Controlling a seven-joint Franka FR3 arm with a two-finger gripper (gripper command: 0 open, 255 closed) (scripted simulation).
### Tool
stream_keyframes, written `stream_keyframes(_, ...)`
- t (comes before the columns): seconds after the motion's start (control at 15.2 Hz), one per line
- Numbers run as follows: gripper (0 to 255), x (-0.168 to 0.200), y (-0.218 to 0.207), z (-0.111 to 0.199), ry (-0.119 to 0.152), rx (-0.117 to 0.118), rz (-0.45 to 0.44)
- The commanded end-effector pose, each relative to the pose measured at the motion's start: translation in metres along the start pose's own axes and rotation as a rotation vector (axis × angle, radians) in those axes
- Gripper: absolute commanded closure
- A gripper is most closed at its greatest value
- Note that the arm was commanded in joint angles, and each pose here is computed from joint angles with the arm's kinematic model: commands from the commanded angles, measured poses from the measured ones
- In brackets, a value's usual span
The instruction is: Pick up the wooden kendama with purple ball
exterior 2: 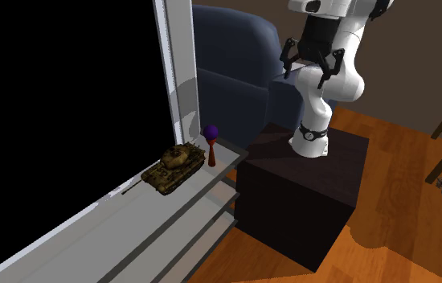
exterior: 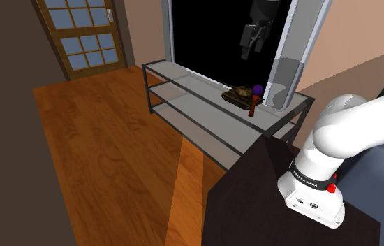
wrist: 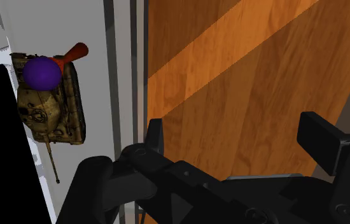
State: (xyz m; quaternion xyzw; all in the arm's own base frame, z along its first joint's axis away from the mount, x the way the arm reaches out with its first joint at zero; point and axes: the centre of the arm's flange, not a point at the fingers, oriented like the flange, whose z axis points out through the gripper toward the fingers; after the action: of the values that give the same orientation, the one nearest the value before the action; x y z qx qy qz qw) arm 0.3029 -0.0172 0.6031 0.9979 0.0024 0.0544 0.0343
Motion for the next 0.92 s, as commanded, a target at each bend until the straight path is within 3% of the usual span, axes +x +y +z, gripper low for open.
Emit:
stream_keyframes(0.0, 0, 0.0, 0.0, 0.0, 0.0, 0.0, 0.0)
stream_keyframes(0.86, 0, 0.013, 0.147, 0.107, 0.009, 0.086, 0.029)
